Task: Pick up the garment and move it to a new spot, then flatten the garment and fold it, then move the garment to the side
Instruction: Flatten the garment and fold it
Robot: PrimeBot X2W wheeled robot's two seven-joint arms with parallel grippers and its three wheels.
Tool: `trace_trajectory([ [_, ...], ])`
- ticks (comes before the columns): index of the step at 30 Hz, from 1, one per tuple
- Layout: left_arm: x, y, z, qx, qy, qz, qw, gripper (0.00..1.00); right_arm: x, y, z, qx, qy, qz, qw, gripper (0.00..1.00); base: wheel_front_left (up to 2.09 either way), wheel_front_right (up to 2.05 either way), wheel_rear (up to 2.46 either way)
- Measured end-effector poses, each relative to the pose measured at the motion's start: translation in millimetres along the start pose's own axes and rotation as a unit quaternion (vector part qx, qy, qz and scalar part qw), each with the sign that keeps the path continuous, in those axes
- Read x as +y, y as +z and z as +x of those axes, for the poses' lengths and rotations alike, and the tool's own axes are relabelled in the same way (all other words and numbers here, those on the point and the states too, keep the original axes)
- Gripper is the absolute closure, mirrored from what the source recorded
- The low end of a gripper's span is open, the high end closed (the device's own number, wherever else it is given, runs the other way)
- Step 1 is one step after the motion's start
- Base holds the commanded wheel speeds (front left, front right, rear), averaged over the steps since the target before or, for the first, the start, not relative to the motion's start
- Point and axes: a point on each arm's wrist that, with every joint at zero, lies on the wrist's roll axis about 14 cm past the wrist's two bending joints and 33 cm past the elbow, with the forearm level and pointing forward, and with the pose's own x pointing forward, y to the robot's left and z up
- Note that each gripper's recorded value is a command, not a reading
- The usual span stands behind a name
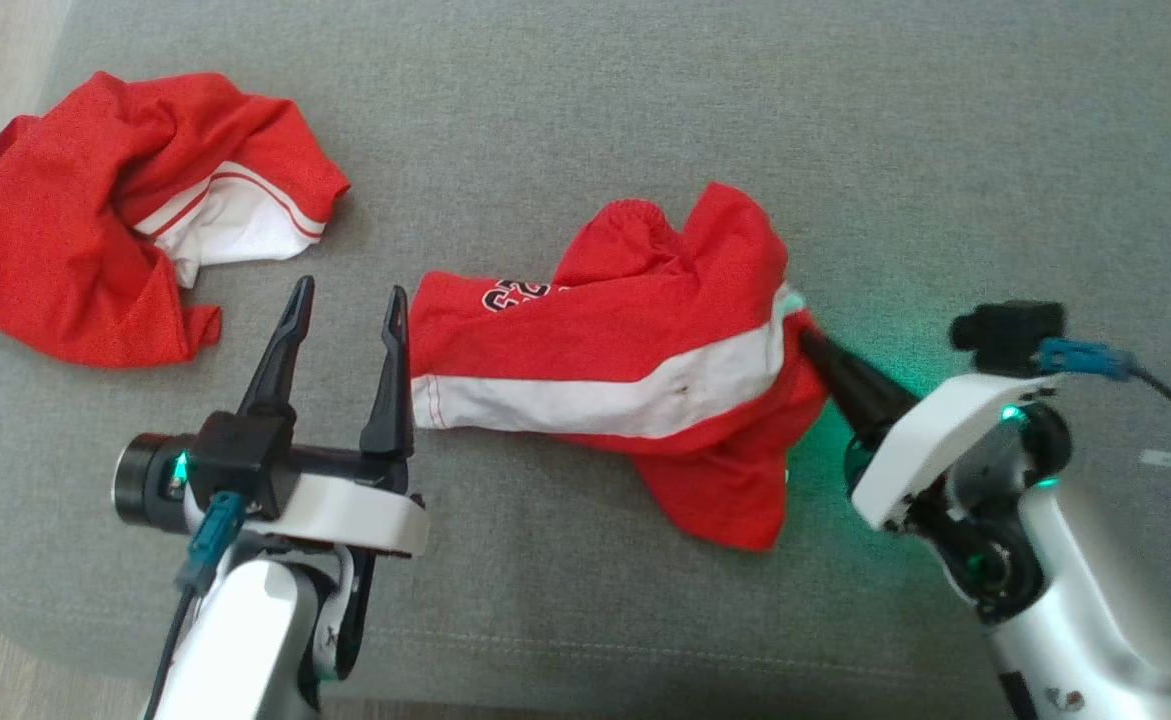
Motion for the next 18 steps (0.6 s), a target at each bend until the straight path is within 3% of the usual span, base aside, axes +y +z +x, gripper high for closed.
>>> trace_trajectory([
  [5,-3,2,3,-0.003,-0.003,-0.006,1.000,0.00,-21,34,-13,-0.085,-0.034,-0.006,0.996,1.00,0.00,0.00,0.00],
  [10,-6,3,6,-0.007,-0.006,-0.008,1.000,0.00,-62,47,-49,-0.149,-0.110,-0.006,0.983,1.00,0.00,0.00,0.00],
  [14,-13,2,9,-0.007,-0.017,-0.011,1.000,0.00,-95,51,-82,-0.180,-0.186,-0.034,0.965,1.00,0.00,0.00,0.00],
  [18,-16,-3,11,-0.002,-0.025,-0.014,1.000,0.00,-100,51,-90,-0.173,-0.221,-0.096,0.955,1.00,0.00,0.00,0.00],
])
